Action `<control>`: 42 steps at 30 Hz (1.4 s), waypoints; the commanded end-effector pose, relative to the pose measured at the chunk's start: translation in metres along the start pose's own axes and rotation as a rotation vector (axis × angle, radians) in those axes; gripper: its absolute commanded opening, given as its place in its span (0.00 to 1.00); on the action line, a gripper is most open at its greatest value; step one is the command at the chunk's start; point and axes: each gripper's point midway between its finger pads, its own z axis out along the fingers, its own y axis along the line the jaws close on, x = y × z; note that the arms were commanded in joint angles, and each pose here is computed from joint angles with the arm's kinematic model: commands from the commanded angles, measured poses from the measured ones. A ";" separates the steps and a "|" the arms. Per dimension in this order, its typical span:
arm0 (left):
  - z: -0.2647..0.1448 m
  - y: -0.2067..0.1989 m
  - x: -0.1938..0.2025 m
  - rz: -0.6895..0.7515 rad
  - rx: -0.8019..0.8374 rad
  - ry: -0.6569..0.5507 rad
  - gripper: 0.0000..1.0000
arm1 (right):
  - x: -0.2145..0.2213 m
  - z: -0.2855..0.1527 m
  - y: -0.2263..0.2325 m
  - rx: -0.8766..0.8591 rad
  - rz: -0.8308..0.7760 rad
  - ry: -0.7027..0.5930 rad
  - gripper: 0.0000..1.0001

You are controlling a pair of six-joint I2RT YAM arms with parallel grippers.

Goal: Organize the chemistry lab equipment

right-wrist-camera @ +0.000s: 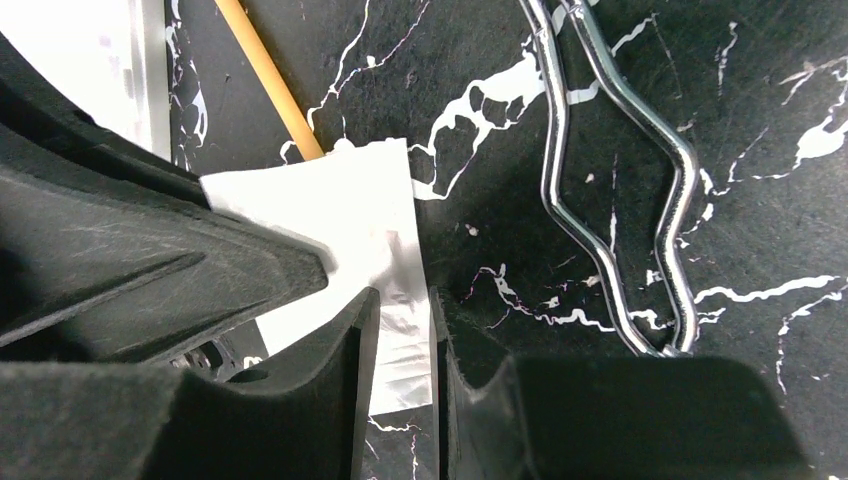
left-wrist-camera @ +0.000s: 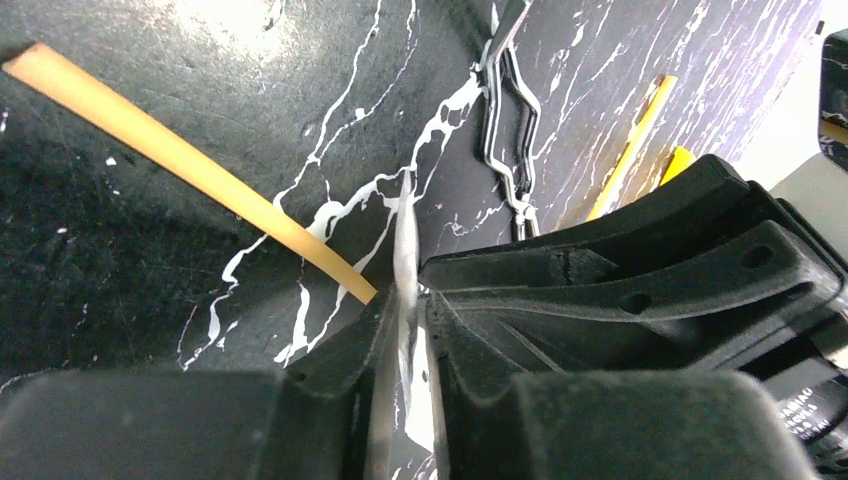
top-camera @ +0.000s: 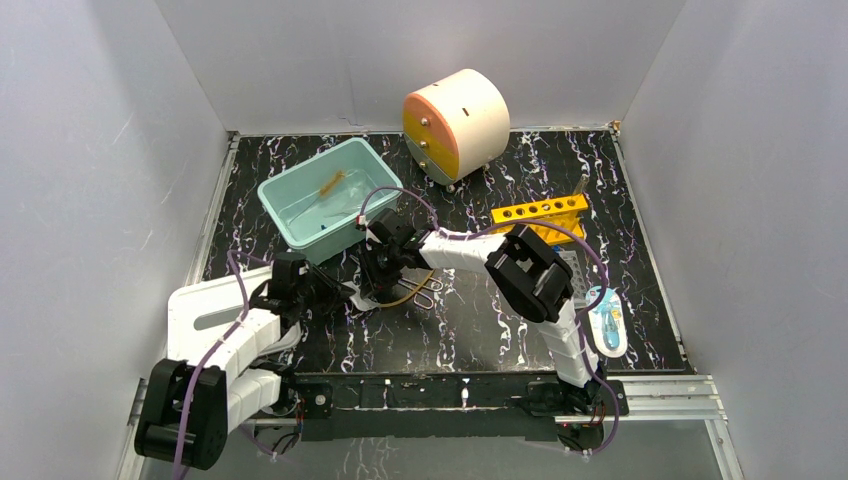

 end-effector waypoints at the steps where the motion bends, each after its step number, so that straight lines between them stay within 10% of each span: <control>1: -0.010 -0.008 -0.002 0.022 0.030 -0.024 0.10 | -0.005 -0.003 0.001 0.020 -0.004 -0.017 0.33; 23: -0.099 -0.057 -0.016 0.243 0.033 -0.082 0.00 | -0.077 -0.120 -0.007 0.231 0.017 -0.435 0.46; 35: -0.153 -0.179 -0.097 0.716 0.043 -0.227 0.00 | -0.073 -0.147 -0.018 0.281 0.030 -0.463 0.47; 42: -0.129 -0.181 -0.152 0.936 -0.184 -0.259 0.00 | -0.068 -0.164 -0.026 0.321 0.009 -0.469 0.47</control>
